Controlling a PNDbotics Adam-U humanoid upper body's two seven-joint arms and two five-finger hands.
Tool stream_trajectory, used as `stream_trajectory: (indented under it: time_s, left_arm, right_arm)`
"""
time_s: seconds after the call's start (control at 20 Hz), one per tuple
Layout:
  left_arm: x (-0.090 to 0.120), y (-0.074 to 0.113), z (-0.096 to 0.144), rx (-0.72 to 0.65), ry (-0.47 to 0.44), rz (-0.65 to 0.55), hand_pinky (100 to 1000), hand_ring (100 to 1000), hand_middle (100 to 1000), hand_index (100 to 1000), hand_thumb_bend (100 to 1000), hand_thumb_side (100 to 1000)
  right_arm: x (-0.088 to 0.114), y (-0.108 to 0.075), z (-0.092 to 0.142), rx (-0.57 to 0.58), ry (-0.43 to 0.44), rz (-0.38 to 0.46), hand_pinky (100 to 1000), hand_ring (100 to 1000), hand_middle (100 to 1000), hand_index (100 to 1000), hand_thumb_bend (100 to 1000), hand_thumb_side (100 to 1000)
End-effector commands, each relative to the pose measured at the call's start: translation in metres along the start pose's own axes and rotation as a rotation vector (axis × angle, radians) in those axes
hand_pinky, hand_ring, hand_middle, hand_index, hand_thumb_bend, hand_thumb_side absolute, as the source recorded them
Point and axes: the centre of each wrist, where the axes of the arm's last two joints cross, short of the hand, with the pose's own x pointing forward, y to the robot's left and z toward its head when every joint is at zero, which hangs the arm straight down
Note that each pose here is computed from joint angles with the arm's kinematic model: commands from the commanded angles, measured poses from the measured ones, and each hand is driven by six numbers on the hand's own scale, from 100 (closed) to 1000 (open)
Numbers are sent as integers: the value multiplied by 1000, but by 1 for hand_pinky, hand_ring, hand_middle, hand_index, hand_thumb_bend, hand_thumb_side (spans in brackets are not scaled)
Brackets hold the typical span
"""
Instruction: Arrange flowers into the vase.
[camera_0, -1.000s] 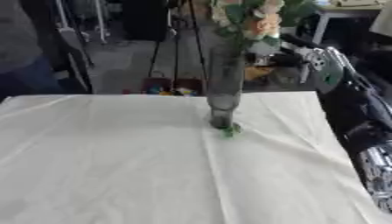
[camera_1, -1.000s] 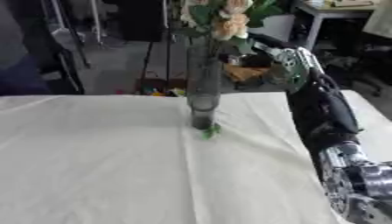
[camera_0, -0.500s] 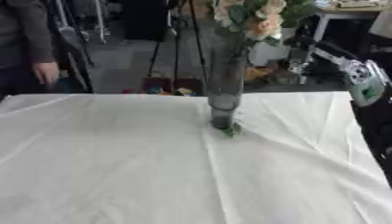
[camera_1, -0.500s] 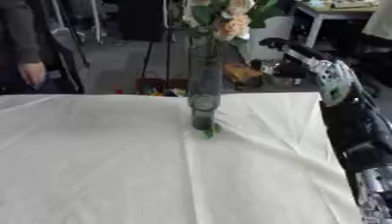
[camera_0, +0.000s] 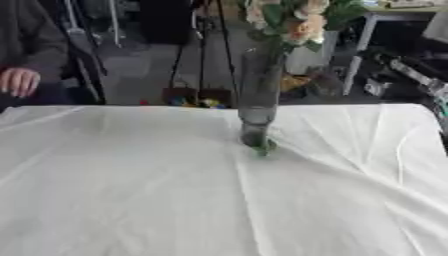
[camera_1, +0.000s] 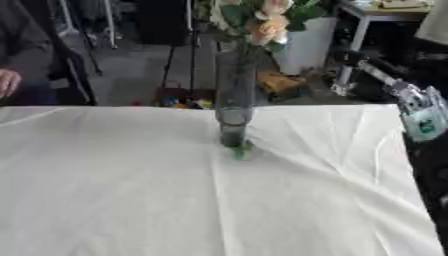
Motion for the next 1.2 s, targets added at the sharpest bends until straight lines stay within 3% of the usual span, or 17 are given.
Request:
stream_trajectory:
  time_s: [0.05,0.3,0.5,0.65,0.85,1.2]
  left_arm:
    - [6,1,-5,-1,-25,-5,606,586,714,671,665,685]
    - [6,-2,-6,16,-34,-5,608,593,723,667,671,681]
    - [6,-3,-5,21,-32,-16,609,594,724,665,671,681]
    - [7,-6,-6,22,-37,-14,610,594,725,664,670,679]
    - [7,-9,-6,26,-40,-12,610,593,723,659,661,678]
    - [7,-12,-3,42,-38,-25,622,603,729,659,659,672]
  right_arm:
    - [12,-33,10,-111,-48,21,984,1000,904,964,267,680]
    - [18,-28,27,-259,-89,-66,890,1000,829,918,226,630]
    - [24,-23,36,-349,-111,-128,823,1000,742,831,180,599]
    - [26,-20,42,-395,-117,-161,782,952,653,752,100,542]
    - [29,-15,49,-447,-116,-196,745,901,580,687,100,467]
    - [36,-3,50,-470,-123,-243,734,877,546,653,100,394]
